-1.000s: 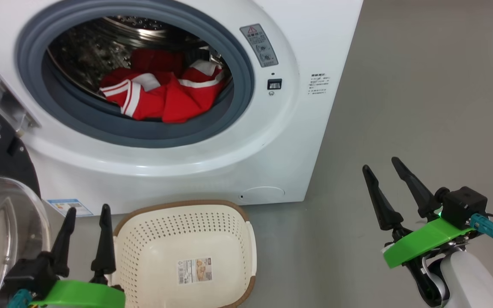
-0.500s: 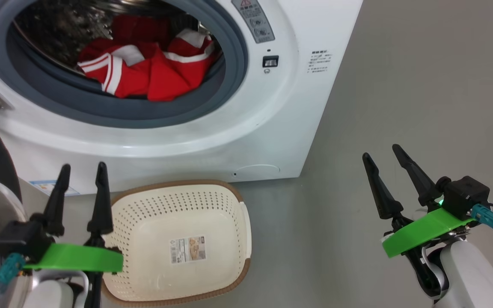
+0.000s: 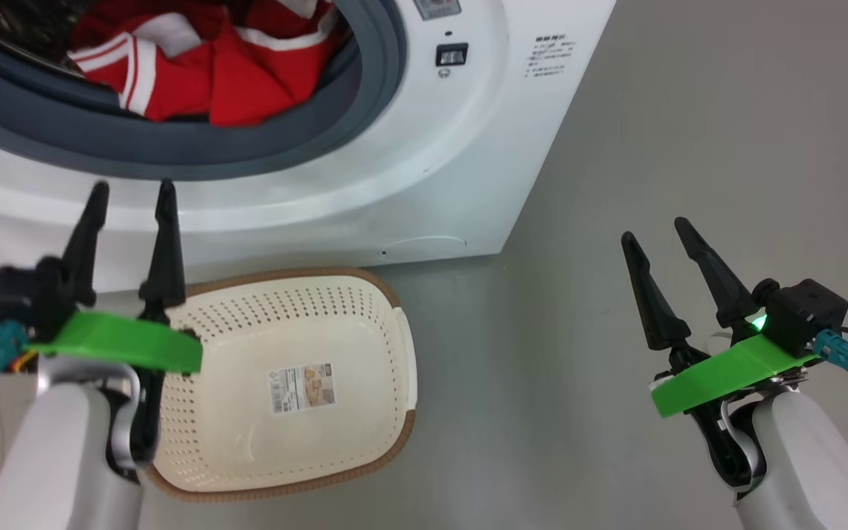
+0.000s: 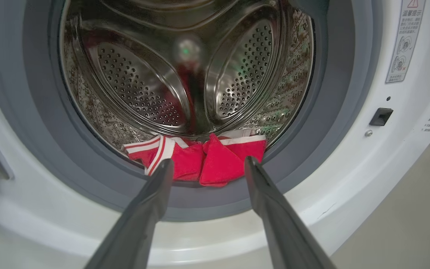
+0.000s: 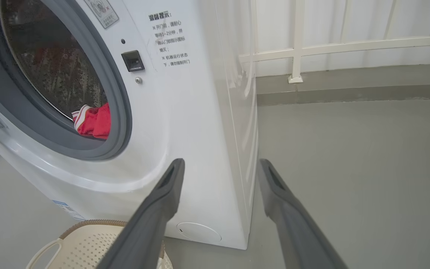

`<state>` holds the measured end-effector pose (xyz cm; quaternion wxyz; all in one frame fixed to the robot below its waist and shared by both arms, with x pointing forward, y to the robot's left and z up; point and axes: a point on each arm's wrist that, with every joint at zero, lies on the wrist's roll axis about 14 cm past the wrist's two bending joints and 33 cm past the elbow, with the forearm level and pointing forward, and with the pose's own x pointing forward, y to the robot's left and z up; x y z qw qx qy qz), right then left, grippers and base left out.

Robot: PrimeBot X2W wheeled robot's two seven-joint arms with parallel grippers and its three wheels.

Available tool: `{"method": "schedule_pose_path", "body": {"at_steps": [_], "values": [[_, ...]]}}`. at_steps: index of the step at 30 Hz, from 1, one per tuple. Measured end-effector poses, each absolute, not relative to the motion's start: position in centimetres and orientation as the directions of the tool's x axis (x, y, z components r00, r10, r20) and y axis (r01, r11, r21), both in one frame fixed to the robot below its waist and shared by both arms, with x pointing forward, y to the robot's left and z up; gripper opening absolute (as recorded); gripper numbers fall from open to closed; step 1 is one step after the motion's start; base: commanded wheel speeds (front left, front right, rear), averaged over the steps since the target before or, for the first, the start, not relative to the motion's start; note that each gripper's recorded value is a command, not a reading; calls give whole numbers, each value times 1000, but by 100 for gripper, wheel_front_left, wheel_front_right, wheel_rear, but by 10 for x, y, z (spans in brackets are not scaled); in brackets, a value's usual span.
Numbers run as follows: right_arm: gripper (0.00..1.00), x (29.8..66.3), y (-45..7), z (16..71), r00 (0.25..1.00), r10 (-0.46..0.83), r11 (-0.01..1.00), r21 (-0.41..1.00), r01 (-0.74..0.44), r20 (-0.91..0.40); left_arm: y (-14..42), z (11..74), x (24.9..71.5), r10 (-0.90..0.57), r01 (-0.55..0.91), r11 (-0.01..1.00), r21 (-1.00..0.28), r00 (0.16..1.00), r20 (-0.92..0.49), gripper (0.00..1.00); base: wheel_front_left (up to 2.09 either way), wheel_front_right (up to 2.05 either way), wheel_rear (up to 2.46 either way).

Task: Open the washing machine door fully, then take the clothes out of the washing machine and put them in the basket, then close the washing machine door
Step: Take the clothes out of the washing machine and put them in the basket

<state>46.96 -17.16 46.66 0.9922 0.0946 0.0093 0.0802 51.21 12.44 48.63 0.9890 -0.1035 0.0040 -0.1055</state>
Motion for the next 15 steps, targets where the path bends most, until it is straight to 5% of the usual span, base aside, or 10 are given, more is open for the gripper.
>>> {"method": "schedule_pose_path", "body": {"at_steps": [15], "values": [[100, 486, -182, 434, 990, 124, 975, 195, -110, -61, 109, 452, 581, -256, 235, 953, -193, 963, -90, 100, 0, 0, 0]]}}
